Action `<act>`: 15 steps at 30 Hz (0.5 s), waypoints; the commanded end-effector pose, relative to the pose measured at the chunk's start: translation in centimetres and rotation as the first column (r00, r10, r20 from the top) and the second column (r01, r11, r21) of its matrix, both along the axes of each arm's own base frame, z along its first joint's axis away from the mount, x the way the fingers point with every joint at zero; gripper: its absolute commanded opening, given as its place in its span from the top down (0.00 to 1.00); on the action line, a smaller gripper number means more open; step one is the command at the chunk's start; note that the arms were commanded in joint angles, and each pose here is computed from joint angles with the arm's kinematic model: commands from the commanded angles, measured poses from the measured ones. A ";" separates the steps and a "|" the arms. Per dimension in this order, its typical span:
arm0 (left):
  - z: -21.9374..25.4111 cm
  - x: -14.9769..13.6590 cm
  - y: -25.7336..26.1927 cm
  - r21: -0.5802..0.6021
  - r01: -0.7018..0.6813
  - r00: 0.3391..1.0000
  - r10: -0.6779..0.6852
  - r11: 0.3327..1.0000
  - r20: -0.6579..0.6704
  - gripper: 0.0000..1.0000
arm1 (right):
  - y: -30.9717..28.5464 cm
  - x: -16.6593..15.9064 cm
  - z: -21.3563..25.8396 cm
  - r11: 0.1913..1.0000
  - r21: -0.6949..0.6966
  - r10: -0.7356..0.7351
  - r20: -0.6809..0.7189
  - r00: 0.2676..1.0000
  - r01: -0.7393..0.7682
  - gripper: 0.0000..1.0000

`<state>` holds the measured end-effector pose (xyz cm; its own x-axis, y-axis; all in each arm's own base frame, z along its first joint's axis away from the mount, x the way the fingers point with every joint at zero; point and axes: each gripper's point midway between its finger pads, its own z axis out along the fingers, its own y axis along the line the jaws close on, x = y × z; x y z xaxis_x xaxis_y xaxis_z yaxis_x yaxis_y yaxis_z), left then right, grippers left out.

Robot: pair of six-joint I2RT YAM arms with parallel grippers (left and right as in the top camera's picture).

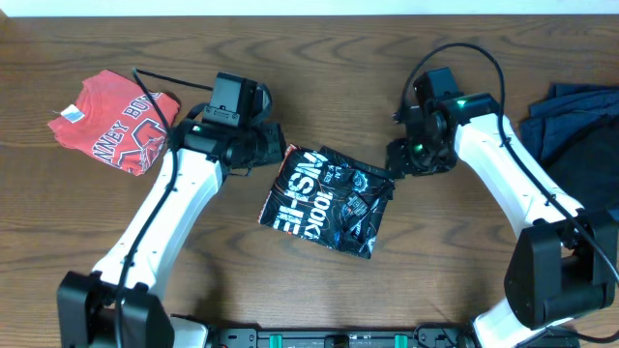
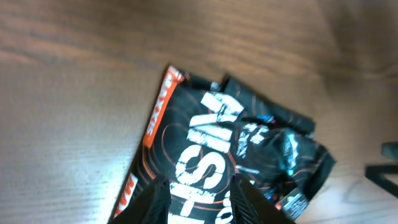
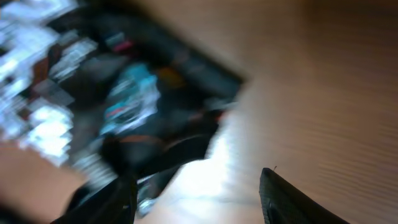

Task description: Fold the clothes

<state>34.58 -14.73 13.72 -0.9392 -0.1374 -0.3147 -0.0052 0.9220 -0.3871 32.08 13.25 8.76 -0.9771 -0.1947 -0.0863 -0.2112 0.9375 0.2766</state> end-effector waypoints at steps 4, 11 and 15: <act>-5.0 -1.5 0.6 0.060 0.020 0.987 -0.010 0.998 -0.163 0.66 | 4.1 -3.4 -0.5 0.966 0.193 0.185 -0.051 0.981 -0.172 0.41; -9.4 -3.4 0.5 0.104 0.051 0.946 -0.014 0.993 -0.325 0.72 | 3.1 -4.8 -4.9 0.986 0.077 0.155 -0.069 0.986 -0.149 0.44; -10.6 -4.4 0.2 0.118 0.074 0.927 -0.025 0.990 -0.375 0.72 | 2.4 -4.3 -6.1 0.995 0.033 0.096 -0.049 0.994 -0.095 0.50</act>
<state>30.98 -14.39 3.97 -0.9954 -0.0938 0.0196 -0.0957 0.9601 -0.2628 27.62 16.34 3.43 -0.9415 -0.3317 -0.0590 -0.3298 0.8715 0.3629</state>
